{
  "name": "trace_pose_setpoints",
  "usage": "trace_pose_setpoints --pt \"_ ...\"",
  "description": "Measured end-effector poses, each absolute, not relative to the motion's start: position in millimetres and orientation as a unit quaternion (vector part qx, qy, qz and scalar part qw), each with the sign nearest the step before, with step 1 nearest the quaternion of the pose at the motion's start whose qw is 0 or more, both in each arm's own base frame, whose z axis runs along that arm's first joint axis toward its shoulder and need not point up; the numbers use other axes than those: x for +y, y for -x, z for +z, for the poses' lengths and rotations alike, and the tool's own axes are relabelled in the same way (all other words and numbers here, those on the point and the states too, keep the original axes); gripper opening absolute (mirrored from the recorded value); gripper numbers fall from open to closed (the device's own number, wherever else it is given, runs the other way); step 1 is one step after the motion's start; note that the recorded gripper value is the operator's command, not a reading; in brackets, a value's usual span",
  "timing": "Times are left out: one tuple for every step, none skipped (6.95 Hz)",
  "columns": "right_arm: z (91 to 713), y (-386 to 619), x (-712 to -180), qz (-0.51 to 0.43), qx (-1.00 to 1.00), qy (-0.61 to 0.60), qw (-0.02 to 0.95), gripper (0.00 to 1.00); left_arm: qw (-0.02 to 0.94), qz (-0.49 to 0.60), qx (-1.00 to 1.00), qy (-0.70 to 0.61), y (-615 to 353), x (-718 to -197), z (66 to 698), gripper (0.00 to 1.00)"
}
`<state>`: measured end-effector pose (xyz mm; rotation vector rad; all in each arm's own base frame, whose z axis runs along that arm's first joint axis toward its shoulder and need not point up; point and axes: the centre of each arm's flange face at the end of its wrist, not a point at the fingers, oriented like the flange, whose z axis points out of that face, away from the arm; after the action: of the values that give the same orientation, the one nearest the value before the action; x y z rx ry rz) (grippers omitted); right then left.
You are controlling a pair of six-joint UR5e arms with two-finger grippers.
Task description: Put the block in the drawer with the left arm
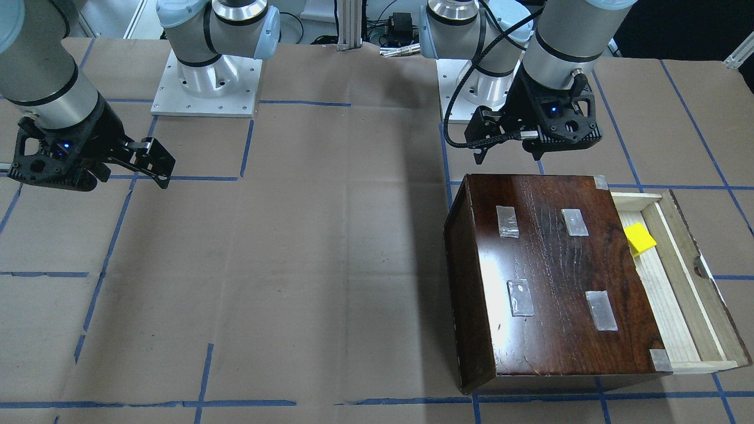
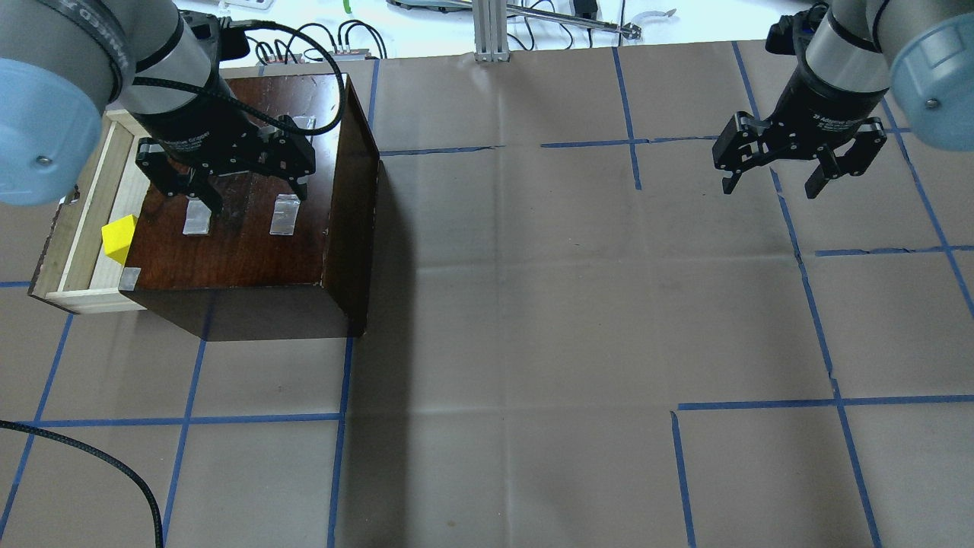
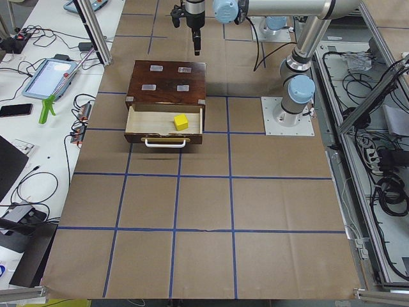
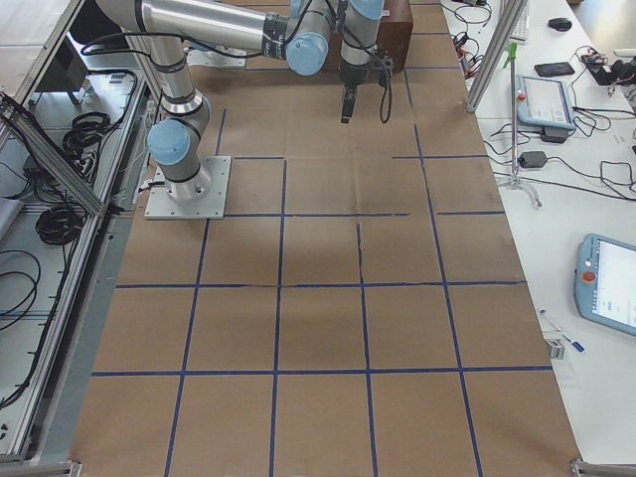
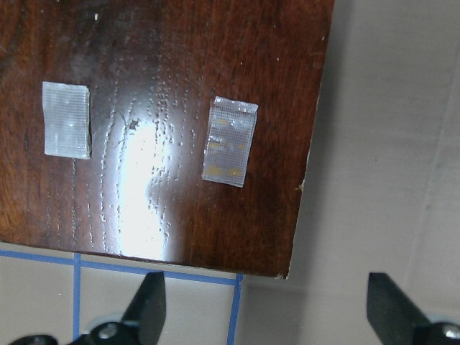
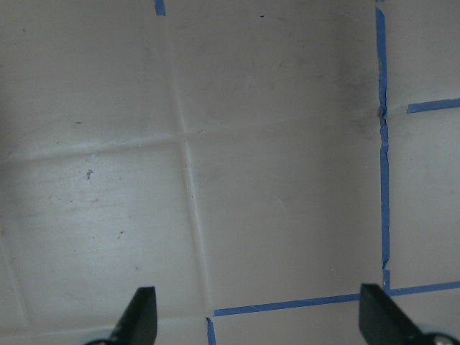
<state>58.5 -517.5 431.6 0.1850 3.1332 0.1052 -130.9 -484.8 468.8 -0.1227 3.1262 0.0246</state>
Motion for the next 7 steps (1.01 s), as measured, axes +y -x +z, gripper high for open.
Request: trace_pose_setpoints --pt "431.7 -58.5 -517.4 0.033 0.998 -0.059 0.001 1.0 0.005 0.007 0.999 0.032 131.4 -484.5 468.7 0.97" --pt "431.9 -58.5 -517.4 0.033 0.998 -0.059 0.001 1.0 0.004 0.006 1.0 0.03 131.8 -484.6 469.6 0.97" --pt "432.0 -58.5 -517.5 0.033 0.998 -0.059 0.001 1.0 0.003 0.004 1.0 0.029 132.0 -485.0 470.9 0.97" --pt "431.9 -58.5 -517.5 0.033 0.998 -0.059 0.001 1.0 0.002 0.003 1.0 0.029 132.1 -485.1 472.1 0.97" --pt "431.8 -58.5 -517.6 0.033 0.998 -0.059 0.001 1.0 0.002 0.002 1.0 0.029 132.2 -485.2 473.1 0.97" --pt "431.9 -58.5 -517.6 0.033 0.998 -0.059 0.001 1.0 0.001 0.001 1.0 0.028 132.5 -485.3 473.8 0.97" --pt "431.8 -58.6 -517.6 0.033 0.998 -0.059 0.001 1.0 0.0 0.002 1.0 0.024 132.9 -485.8 473.6 0.97"
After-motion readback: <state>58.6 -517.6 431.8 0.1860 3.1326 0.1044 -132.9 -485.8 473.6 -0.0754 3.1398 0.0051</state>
